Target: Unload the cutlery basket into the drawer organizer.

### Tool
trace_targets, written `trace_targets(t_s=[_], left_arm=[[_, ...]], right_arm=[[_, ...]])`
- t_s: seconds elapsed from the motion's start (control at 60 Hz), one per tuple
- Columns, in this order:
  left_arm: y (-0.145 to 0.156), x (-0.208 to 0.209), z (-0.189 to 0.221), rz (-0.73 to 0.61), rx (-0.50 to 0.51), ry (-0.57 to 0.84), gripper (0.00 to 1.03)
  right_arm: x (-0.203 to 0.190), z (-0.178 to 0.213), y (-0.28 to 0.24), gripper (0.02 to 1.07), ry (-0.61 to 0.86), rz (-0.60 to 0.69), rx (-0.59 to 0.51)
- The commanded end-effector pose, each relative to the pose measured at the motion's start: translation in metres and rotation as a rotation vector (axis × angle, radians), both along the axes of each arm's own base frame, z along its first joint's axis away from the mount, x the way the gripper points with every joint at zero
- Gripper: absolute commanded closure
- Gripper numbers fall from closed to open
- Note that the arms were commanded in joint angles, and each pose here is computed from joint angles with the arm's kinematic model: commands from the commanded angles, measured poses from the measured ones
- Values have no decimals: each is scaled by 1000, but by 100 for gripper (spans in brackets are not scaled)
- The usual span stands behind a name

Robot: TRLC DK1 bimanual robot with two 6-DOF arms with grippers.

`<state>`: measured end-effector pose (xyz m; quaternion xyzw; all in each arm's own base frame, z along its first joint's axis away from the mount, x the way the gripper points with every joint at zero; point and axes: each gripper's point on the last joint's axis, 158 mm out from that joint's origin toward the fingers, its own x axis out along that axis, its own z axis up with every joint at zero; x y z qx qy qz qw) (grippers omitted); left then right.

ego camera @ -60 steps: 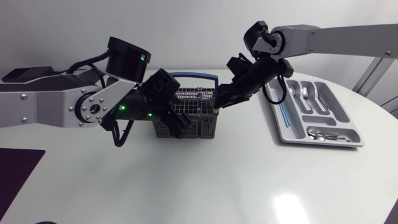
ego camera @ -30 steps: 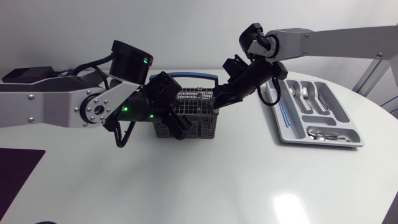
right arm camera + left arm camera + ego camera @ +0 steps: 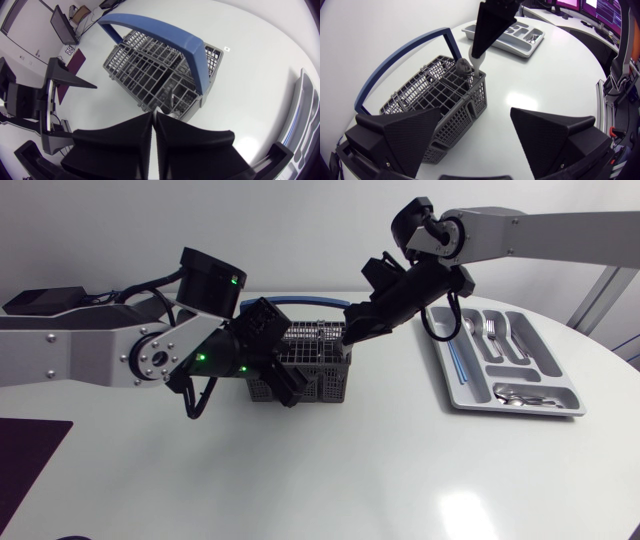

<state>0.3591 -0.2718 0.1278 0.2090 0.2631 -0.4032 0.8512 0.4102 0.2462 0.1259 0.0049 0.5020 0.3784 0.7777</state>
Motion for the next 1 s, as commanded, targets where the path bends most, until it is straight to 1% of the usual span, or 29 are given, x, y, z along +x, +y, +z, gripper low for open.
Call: trace_targets(t_s=[0.0,0.3,0.45,0.6,0.733,0.883,0.983], left_arm=[[3,-4,-16,-20,28,17,5],[2,-5,-17,-23,32,22,5],[-1,-7,-19,-30,33,27,5],[0,-8,-21,-29,37,30,5],[1,-9,-23,-28,41,33,5],[3,-9,-24,-23,43,37,5],[3,-9,-23,-23,42,36,5]], right_arm=[[-10,16,0,101,8,-6,25],[-22,51,-13,101,-7,-16,62],[-26,55,-18,101,10,-37,74],[-19,53,-23,101,46,-110,90],[-10,66,-34,101,32,-183,111],[-12,81,-46,101,23,-212,144],[-16,81,-61,101,23,-242,137]])
